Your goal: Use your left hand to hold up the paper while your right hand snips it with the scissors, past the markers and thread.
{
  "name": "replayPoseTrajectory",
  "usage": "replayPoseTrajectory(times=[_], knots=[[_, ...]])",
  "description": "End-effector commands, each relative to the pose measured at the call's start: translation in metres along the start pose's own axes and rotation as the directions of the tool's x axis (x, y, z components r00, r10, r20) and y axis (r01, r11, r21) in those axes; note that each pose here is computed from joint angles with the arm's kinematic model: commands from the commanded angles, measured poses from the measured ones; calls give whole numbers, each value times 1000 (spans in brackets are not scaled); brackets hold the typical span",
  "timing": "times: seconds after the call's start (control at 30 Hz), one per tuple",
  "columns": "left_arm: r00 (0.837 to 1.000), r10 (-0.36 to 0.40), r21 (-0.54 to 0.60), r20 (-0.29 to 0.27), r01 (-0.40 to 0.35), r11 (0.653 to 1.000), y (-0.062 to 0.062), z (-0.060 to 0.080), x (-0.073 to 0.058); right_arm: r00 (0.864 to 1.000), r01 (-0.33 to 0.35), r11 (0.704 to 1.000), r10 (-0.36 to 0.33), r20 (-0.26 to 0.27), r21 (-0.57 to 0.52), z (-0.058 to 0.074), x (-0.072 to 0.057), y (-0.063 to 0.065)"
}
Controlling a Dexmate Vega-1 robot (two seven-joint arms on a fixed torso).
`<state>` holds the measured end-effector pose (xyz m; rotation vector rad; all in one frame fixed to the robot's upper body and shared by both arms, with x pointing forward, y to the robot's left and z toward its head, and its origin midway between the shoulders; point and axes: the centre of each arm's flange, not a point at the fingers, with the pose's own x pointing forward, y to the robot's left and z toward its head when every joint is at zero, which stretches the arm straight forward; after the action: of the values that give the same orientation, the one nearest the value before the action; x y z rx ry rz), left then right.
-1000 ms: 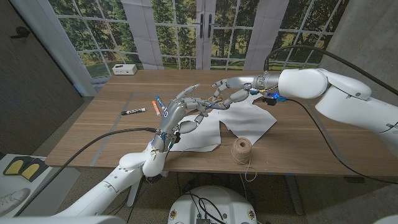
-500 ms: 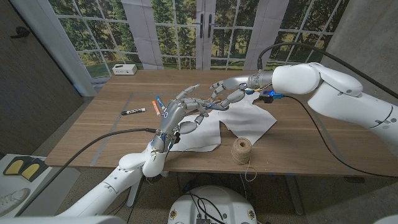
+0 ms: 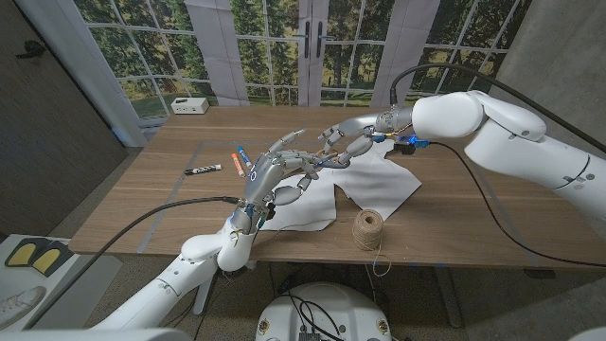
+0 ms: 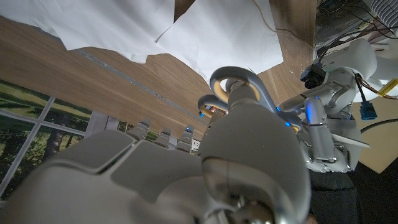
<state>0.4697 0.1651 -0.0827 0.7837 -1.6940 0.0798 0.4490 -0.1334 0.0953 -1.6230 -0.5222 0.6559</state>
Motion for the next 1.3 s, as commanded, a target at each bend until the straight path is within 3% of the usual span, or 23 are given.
replayPoseTrajectory(times=[0.03, 0.33, 0.83, 1.3], knots=[[1000, 1, 2, -5, -1, 1000, -1, 1, -1, 999, 31, 999, -31, 21, 14, -5, -1, 6], [1000, 3, 4, -7, -3, 1000, -1, 1, -1, 1000, 27, 999, -27, 11, 17, -6, -2, 10], [1000, 4, -2, -20, -4, 1000, -1, -2, -5, 996, 81, 996, -82, 23, 37, -9, -5, 16], [999, 1, -3, -32, -1, 1000, -2, -5, -8, 985, 161, 983, -166, 49, 87, -14, -7, 24]])
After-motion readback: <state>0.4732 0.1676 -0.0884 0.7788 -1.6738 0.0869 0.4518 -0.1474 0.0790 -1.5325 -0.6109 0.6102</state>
